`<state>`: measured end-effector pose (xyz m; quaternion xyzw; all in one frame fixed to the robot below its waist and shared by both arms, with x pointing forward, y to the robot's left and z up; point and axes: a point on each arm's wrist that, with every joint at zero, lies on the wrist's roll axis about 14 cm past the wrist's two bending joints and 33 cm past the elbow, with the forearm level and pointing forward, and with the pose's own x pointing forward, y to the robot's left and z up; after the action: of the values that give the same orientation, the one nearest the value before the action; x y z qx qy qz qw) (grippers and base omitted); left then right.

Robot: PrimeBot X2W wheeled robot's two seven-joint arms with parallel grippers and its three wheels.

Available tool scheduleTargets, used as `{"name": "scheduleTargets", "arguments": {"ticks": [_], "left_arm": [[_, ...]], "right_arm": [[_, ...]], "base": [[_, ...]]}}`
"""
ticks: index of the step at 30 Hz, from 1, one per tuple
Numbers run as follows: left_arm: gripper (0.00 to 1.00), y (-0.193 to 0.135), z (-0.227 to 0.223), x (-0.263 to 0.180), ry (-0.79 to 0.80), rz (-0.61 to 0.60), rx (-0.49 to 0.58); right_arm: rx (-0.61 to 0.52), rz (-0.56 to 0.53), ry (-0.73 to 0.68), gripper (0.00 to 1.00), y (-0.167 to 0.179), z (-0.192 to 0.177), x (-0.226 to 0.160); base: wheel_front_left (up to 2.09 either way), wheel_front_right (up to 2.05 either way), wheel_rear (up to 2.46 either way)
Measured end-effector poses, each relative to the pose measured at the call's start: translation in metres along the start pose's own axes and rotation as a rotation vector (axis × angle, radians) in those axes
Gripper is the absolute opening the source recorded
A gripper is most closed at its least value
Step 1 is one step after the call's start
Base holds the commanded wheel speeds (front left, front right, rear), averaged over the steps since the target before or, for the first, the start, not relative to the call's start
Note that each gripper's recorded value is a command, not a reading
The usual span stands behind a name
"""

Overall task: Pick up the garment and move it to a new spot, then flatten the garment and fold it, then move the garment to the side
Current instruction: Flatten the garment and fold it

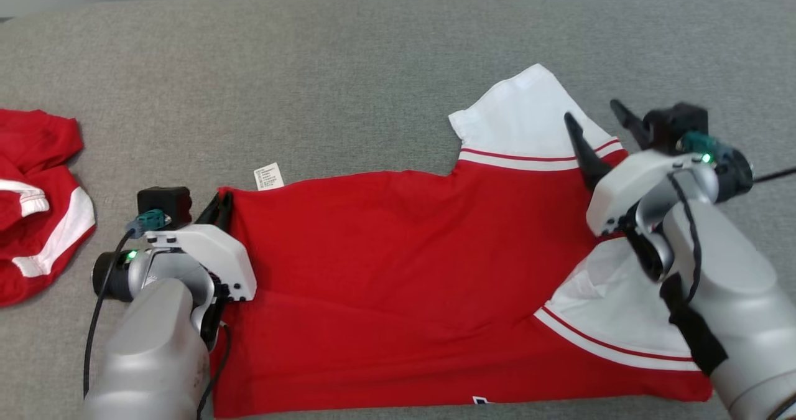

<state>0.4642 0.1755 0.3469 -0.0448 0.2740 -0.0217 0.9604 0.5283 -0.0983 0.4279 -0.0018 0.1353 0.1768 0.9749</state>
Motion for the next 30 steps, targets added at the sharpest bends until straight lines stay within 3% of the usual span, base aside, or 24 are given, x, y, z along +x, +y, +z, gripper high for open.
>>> {"name": "scheduleTargets", "arguments": {"ticks": [11, 22, 23, 24, 25, 30], "left_arm": [[0.00, 0.011, 0.014, 0.001, -0.086, 0.019, 0.004], [0.00, 0.023, 0.012, 0.001, -0.107, 0.026, -0.033], [0.00, 0.023, 0.012, 0.001, -0.109, 0.027, -0.034], [0.00, 0.023, 0.013, 0.001, -0.111, 0.029, -0.033], [0.00, 0.023, 0.013, 0.001, -0.114, 0.031, -0.035], [0.00, 0.022, 0.020, 0.002, -0.134, 0.043, -0.047]], "right_arm": [[-0.092, 0.044, 0.128, 1.00, 0.001, 0.012, 0.059], [-0.075, 0.047, 0.353, 1.00, 0.005, -0.034, 0.094], [-0.076, 0.048, 0.362, 0.80, 0.005, -0.035, 0.096], [-0.075, 0.048, 0.362, 0.34, 0.005, -0.035, 0.098], [-0.077, 0.046, 0.362, 0.00, 0.004, -0.035, 0.100], [-0.087, 0.003, 0.319, 0.00, -0.016, -0.026, 0.100]], "base": [[0.00, 0.00, 0.00], [0.00, 0.00, 0.00], [0.00, 0.00, 0.00], [0.00, 0.00, 0.00], [0.00, 0.00, 0.00], [0.00, 0.00, 0.00]]}}
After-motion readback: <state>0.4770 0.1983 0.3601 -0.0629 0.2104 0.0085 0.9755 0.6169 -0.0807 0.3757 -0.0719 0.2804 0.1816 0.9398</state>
